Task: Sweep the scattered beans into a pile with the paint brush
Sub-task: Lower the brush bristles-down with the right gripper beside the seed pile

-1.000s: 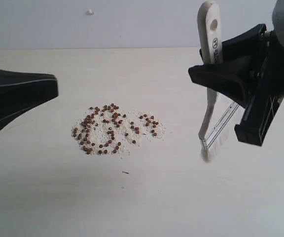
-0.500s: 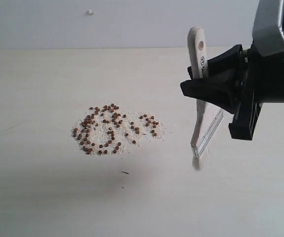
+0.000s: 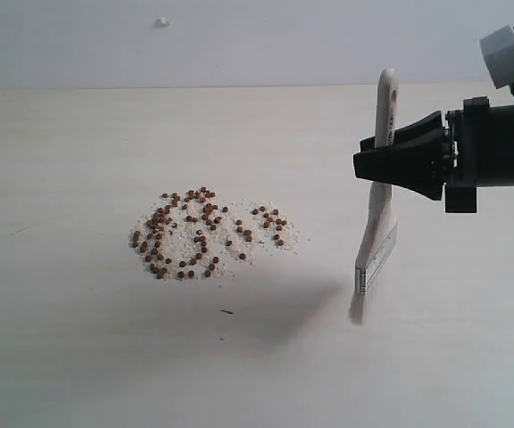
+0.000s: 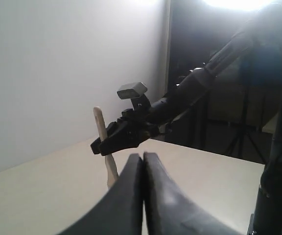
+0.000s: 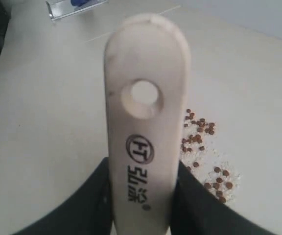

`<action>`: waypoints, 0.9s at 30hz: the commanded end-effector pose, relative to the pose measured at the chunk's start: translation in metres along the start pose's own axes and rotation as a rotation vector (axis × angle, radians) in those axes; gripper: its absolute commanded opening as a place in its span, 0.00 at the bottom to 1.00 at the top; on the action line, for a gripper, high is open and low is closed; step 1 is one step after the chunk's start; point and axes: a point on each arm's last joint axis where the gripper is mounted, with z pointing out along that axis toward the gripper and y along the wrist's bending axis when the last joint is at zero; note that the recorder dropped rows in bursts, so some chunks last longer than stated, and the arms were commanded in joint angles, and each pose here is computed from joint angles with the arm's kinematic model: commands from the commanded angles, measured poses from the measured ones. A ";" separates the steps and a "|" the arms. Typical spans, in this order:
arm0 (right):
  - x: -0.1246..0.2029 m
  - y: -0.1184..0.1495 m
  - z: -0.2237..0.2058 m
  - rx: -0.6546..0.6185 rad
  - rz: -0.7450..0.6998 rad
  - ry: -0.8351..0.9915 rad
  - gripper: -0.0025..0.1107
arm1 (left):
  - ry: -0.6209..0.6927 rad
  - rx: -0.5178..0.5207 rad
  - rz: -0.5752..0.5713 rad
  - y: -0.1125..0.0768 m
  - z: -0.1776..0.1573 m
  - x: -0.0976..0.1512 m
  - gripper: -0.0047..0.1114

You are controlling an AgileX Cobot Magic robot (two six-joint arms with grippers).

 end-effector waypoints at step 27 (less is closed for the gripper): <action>-0.031 -0.049 0.077 -0.212 -0.371 0.259 0.02 | 0.004 0.000 -0.005 0.000 0.000 0.002 0.04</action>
